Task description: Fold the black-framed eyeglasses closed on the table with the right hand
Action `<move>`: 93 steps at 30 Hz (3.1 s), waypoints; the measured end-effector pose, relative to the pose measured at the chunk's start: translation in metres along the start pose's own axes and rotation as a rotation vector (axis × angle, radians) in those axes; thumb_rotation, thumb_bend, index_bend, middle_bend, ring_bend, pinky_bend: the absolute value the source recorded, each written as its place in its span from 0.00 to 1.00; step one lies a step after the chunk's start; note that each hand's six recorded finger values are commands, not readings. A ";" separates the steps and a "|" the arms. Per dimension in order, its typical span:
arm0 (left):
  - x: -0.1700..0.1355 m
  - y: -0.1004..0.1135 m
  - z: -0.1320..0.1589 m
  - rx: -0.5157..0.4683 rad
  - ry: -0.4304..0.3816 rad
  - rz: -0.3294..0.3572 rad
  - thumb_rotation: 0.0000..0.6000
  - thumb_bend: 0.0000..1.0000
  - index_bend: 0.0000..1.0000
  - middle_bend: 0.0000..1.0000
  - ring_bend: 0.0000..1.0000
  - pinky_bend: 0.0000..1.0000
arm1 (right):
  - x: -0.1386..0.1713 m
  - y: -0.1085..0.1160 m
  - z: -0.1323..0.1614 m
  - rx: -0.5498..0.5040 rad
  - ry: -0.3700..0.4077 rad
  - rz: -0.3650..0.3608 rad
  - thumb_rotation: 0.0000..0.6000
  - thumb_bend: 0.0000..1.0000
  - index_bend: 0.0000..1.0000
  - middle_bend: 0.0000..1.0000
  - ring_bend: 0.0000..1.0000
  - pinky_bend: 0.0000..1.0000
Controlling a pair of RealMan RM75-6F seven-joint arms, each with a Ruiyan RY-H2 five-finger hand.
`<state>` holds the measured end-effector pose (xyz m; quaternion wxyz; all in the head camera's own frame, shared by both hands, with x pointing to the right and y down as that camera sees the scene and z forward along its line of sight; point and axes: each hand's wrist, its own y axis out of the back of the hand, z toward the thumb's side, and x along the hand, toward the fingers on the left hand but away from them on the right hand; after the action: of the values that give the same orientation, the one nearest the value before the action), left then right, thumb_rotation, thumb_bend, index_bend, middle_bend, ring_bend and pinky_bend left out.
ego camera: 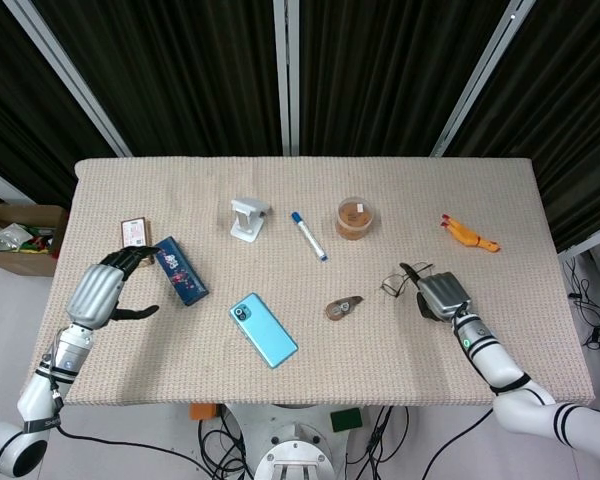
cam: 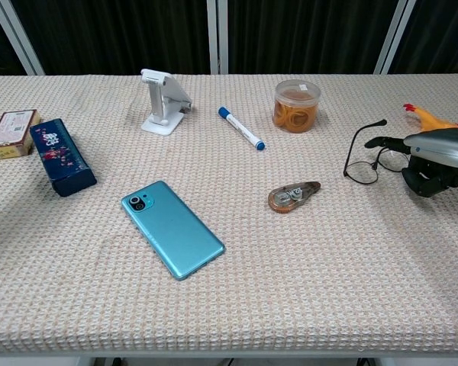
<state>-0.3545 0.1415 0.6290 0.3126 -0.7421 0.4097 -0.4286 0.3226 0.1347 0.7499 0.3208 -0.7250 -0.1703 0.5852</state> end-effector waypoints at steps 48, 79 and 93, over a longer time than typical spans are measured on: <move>-0.008 0.004 0.007 -0.005 -0.023 0.018 0.99 0.05 0.17 0.21 0.20 0.27 | 0.095 0.037 0.053 0.044 0.205 -0.309 1.00 0.81 0.00 0.90 0.81 0.78; -0.010 0.011 0.001 -0.009 -0.012 0.030 0.98 0.05 0.17 0.21 0.20 0.27 | 0.040 0.030 0.064 0.075 0.122 -0.187 1.00 0.78 0.00 0.90 0.81 0.78; -0.005 0.005 0.005 0.000 -0.010 0.007 0.98 0.05 0.17 0.21 0.20 0.27 | 0.027 0.021 0.027 -0.032 0.051 -0.114 1.00 0.78 0.00 0.90 0.81 0.78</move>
<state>-0.3533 0.1442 0.6213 0.3159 -0.7430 0.4106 -0.4238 0.3014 0.1430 0.7125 0.3461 -0.7338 -0.2126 0.5446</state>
